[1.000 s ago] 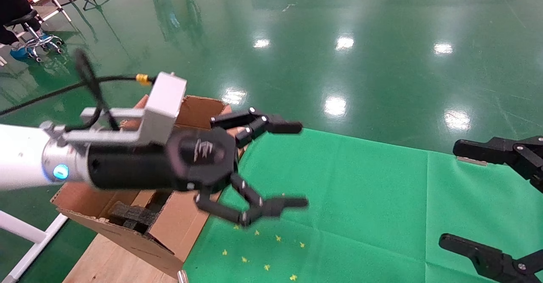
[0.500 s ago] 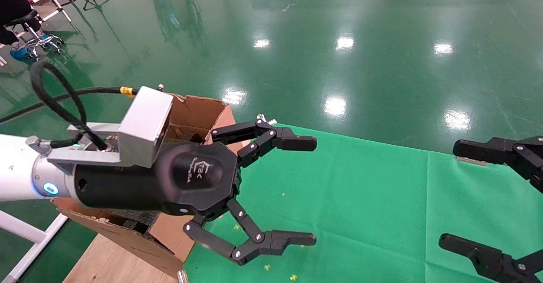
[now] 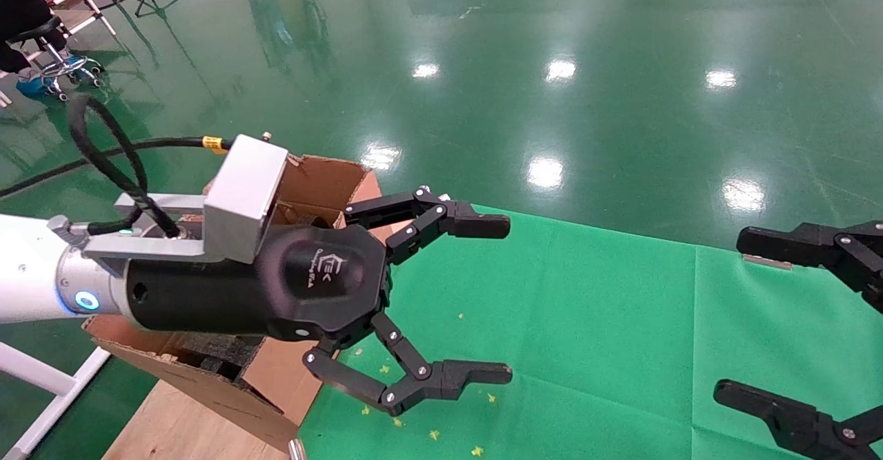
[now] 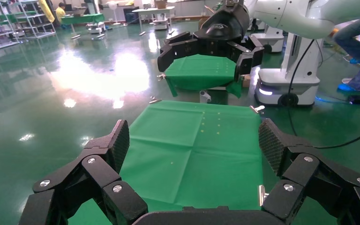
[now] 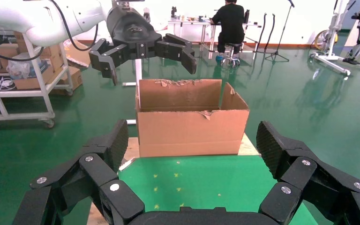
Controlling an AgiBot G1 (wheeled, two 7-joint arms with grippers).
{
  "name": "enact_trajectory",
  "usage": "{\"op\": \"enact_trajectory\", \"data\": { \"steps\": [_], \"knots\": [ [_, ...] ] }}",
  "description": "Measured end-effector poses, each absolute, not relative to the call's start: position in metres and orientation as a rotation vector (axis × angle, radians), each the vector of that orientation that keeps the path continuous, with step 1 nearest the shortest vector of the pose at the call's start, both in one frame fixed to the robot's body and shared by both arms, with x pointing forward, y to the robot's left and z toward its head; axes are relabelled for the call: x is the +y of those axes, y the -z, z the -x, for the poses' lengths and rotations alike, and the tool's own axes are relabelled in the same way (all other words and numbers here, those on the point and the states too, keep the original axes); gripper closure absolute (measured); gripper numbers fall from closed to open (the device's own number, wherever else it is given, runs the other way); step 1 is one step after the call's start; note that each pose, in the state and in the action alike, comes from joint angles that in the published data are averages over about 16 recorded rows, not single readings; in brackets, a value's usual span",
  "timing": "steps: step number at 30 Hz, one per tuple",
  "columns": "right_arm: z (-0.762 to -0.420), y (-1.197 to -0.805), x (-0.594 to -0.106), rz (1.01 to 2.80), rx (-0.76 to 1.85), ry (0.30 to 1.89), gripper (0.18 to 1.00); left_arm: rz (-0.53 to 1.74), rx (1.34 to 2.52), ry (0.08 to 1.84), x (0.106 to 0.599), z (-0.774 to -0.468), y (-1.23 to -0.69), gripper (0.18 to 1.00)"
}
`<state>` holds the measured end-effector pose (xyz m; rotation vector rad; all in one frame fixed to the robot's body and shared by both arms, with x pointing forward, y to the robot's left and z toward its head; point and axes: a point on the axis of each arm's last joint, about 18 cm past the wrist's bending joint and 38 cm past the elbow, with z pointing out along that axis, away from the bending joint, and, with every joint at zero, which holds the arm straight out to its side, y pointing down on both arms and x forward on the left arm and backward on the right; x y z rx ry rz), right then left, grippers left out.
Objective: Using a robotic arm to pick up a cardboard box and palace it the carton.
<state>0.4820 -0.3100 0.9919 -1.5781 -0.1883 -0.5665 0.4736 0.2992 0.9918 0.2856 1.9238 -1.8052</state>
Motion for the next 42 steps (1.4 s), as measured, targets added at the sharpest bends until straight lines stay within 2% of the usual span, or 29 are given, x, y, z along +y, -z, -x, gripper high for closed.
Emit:
{"op": "enact_trajectory", "data": {
  "steps": [42],
  "knots": [
    [-0.4820,-0.9919,-0.3100,1.578,-0.188,0.567,0.178,-0.273,1.925,1.797,0.3004,-0.4760,-0.9922,0.183]
  ]
}}
